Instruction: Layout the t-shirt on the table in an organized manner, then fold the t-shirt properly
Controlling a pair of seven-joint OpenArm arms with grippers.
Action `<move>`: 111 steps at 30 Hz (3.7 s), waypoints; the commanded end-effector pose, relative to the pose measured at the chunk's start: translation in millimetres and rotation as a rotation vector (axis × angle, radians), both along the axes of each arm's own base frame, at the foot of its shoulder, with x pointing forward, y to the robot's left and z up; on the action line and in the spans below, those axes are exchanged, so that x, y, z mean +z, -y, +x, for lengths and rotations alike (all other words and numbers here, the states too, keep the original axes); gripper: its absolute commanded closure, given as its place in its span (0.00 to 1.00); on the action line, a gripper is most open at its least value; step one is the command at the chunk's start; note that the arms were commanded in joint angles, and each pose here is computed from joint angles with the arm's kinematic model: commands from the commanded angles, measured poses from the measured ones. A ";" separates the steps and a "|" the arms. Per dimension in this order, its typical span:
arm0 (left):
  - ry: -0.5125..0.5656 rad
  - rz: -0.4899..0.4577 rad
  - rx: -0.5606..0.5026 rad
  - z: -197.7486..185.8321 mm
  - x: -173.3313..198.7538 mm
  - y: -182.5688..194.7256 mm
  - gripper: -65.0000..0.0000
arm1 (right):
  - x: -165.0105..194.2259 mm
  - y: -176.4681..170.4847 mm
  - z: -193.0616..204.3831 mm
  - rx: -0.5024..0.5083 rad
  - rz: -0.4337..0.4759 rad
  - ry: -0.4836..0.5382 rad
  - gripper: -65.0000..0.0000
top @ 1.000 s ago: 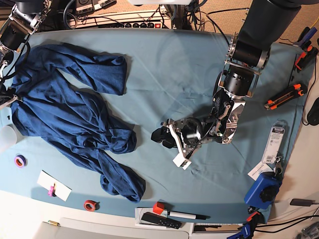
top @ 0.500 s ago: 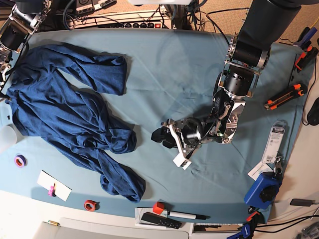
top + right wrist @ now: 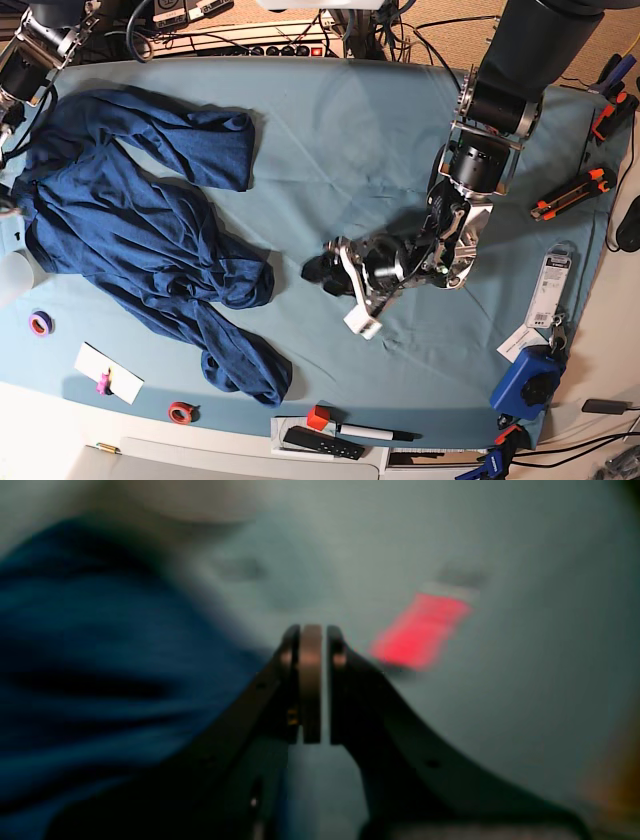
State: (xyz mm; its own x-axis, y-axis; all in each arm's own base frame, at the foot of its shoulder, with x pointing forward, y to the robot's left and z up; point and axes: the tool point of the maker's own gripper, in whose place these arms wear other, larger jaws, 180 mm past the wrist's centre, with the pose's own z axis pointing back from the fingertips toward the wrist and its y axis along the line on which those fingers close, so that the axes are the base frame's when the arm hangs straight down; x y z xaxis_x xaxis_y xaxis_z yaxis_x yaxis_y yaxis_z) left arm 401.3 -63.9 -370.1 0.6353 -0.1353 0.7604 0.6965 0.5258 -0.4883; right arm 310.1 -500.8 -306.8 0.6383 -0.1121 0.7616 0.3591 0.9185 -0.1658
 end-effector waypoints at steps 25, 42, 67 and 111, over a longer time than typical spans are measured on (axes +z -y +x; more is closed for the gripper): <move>0.253 0.133 -0.210 -7.3 32.2 97.8 0.55 | -43.3 -139.9 40.4 0.329 0.341 0.157 0.96; 0.408 0.020 -0.244 -8.5 68.9 123.8 0.58 | -44.4 -131.0 40.3 0.291 0.308 0.154 0.96; 0.705 0.455 -0.360 -2.5 44.2 140.4 0.58 | -44.4 -130.8 40.4 0.289 0.308 0.155 0.96; 0.710 0.469 -0.200 -3.0 22.3 131.4 0.73 | -44.0 -130.7 40.7 0.289 0.308 0.158 0.96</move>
